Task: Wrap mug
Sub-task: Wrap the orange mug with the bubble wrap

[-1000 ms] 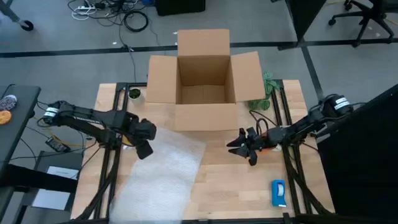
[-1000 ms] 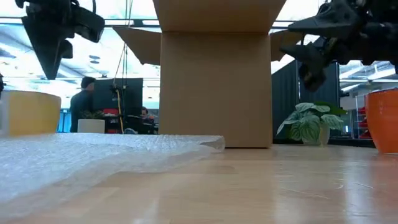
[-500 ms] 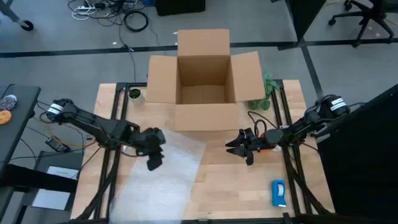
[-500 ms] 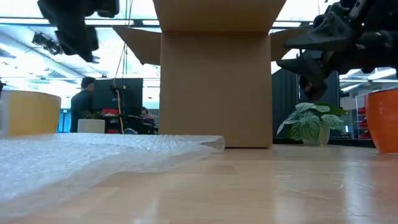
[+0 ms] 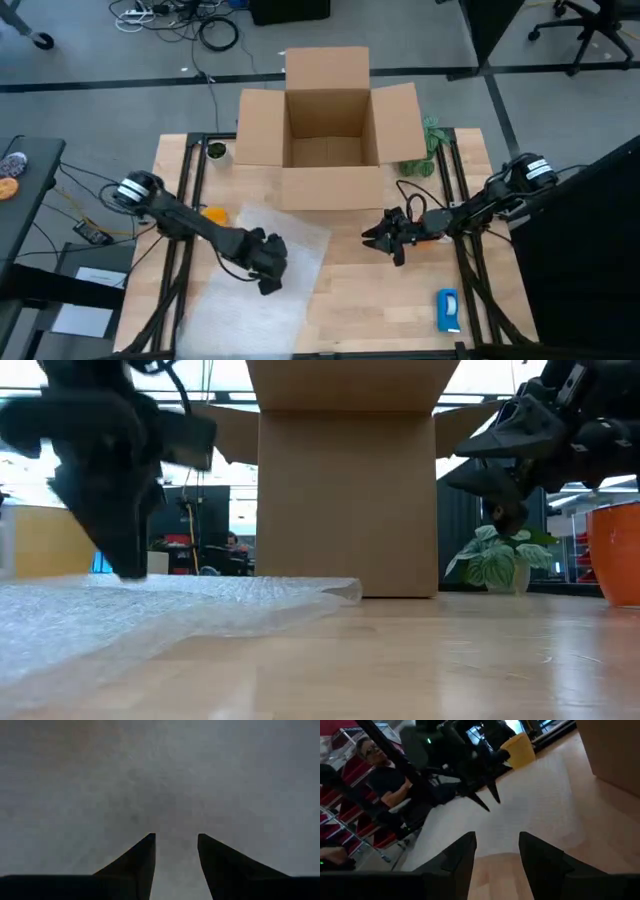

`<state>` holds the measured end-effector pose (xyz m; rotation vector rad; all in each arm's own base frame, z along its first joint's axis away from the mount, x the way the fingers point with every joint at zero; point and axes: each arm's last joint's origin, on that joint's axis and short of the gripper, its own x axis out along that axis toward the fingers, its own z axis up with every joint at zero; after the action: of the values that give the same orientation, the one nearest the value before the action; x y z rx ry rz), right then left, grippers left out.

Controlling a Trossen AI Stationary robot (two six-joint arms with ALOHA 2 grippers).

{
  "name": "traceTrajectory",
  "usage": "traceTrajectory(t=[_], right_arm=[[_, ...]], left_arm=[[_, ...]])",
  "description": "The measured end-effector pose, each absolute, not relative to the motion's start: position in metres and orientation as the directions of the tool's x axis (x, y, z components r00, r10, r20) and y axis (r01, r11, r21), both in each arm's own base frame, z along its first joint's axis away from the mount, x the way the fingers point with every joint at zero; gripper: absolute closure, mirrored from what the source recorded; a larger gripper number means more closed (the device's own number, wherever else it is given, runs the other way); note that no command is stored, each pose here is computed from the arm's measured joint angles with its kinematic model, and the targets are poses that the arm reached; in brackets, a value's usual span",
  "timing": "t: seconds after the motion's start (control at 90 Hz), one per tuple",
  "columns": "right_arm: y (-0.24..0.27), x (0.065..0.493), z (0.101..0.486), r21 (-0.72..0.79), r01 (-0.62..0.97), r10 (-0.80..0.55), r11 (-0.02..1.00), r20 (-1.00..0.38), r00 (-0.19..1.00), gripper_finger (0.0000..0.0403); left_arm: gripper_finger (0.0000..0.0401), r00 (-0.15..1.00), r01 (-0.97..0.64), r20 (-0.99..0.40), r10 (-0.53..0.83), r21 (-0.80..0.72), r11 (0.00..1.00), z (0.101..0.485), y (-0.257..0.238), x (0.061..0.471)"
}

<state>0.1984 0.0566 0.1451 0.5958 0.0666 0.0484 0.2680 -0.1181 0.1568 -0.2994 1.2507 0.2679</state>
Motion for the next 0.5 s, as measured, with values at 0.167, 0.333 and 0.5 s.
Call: traceTrajectory(t=[0.167, 0.333, 0.5], right_arm=[[0.057, 0.198, 0.145, 0.562, -0.026, 0.065, 0.827, -0.049, 0.997, 0.0268], [0.057, 0.200, 0.148, 0.566, -0.029, 0.056, 0.824, -0.030, 0.998, 0.0268], [0.061, 0.212, 0.162, 0.562, -0.073, 0.069, 0.824, 0.028, 0.997, 0.0268]], left_arm=[[0.0275, 0.242, -0.362, -0.968, 0.068, -0.025, 0.932, 0.138, -0.120, 0.272], [0.0342, 0.245, -0.362, -0.967, 0.066, -0.028, 0.932, 0.141, -0.120, 0.271], [0.0390, 0.267, -0.356, -0.961, 0.072, -0.030, 0.934, 0.159, -0.116, 0.265]])
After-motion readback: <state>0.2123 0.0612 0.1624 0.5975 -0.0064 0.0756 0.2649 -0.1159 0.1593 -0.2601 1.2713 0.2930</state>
